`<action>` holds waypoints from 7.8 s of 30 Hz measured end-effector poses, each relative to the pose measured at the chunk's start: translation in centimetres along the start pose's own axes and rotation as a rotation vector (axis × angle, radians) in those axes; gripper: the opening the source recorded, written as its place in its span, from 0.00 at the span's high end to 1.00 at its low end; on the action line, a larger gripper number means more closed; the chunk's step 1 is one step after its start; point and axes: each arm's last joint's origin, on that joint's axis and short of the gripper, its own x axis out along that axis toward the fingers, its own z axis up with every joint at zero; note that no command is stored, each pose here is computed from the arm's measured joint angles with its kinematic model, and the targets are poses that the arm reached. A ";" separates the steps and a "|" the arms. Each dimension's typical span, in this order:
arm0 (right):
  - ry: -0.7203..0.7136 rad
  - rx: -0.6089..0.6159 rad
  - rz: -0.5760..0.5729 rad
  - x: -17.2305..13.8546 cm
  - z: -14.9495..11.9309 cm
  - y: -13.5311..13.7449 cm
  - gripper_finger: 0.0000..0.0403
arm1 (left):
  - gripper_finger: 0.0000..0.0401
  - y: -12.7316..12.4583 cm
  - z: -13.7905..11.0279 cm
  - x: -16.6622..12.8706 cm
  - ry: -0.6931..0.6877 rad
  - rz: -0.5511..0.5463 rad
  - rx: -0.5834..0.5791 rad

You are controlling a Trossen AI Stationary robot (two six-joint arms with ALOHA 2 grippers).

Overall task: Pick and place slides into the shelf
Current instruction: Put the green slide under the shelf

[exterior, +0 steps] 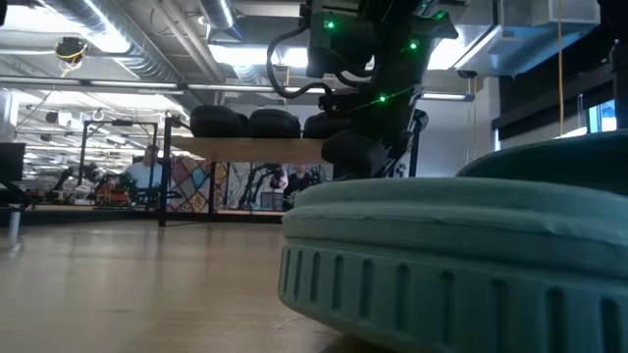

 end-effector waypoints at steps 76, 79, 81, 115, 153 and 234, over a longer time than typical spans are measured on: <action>-0.038 -0.206 0.537 -11.2 3.3 3.0 0.27 | 0.57 -0.1 0.0 0.0 0.004 -0.030 0.003; 0.021 -0.247 0.662 -11.5 3.0 3.4 0.27 | 0.57 -0.1 0.0 0.0 0.004 -0.030 0.003; 0.048 -0.258 0.750 -11.8 2.8 3.7 0.27 | 0.57 -0.1 0.0 0.0 0.004 -0.030 0.003; 0.198 -0.449 0.611 -4.8 0.4 8.7 0.27 | 0.57 -0.1 0.0 0.0 0.004 -0.030 -0.053; 0.307 -0.342 0.424 3.1 0.9 4.4 0.27 | 0.57 -0.1 0.0 0.0 0.005 -0.029 -0.071; 0.309 0.142 0.730 -19.6 -7.0 4.5 0.27 | 0.57 0.0 0.0 0.0 -0.002 -0.003 -0.069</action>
